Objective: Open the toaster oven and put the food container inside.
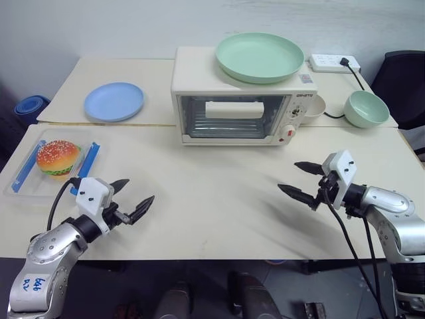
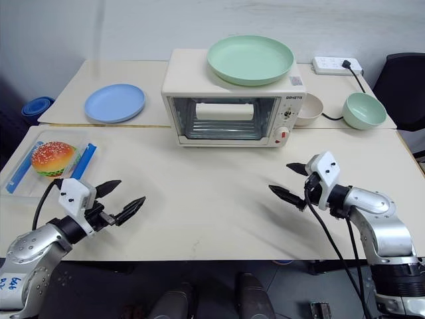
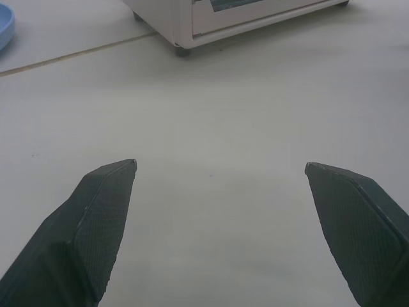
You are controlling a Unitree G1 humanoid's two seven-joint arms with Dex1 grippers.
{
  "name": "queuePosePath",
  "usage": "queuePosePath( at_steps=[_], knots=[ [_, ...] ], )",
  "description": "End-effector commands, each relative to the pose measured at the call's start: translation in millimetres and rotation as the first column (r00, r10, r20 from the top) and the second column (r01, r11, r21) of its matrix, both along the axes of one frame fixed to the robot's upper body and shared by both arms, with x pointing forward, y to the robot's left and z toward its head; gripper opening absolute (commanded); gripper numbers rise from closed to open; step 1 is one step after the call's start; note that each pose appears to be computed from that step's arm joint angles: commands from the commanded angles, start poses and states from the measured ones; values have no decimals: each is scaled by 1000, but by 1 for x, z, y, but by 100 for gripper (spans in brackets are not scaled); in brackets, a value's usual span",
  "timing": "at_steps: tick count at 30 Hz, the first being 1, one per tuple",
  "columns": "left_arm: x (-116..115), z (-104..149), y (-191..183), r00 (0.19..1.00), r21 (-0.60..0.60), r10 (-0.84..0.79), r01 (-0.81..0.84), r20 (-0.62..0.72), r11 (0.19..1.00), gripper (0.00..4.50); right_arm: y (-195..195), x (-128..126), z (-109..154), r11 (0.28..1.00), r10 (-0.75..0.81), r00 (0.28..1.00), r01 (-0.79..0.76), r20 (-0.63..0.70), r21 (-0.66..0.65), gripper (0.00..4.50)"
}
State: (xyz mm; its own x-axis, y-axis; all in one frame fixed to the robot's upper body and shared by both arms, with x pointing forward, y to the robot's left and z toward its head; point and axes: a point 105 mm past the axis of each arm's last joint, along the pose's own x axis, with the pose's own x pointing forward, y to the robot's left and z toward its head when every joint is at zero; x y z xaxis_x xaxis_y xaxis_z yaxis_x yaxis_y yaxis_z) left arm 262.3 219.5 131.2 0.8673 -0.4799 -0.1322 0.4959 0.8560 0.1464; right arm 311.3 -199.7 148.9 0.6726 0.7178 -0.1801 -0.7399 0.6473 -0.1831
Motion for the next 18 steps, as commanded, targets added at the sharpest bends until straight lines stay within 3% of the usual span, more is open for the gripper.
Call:
queuePosePath(
  at_steps=[1, 10, 18],
  knots=[
    [-1, 3, -3, 1000, -4, -13, 13, 12, 1000, 450, 0, -5, 17, 999, 21, 999, -22, 38, 26, 446],
    [-3, 1, -6, 1000, -73, -5, 3, -30, 997, 450, 6, -3, 14, 1000, 25, 999, -25, 36, 2, 446],
    [7, 25, -29, 995, -178, -95, 99, 29, 979, 450, 47, 9, 26, 989, 119, 992, -123, 44, 88, 446]
  ],
)
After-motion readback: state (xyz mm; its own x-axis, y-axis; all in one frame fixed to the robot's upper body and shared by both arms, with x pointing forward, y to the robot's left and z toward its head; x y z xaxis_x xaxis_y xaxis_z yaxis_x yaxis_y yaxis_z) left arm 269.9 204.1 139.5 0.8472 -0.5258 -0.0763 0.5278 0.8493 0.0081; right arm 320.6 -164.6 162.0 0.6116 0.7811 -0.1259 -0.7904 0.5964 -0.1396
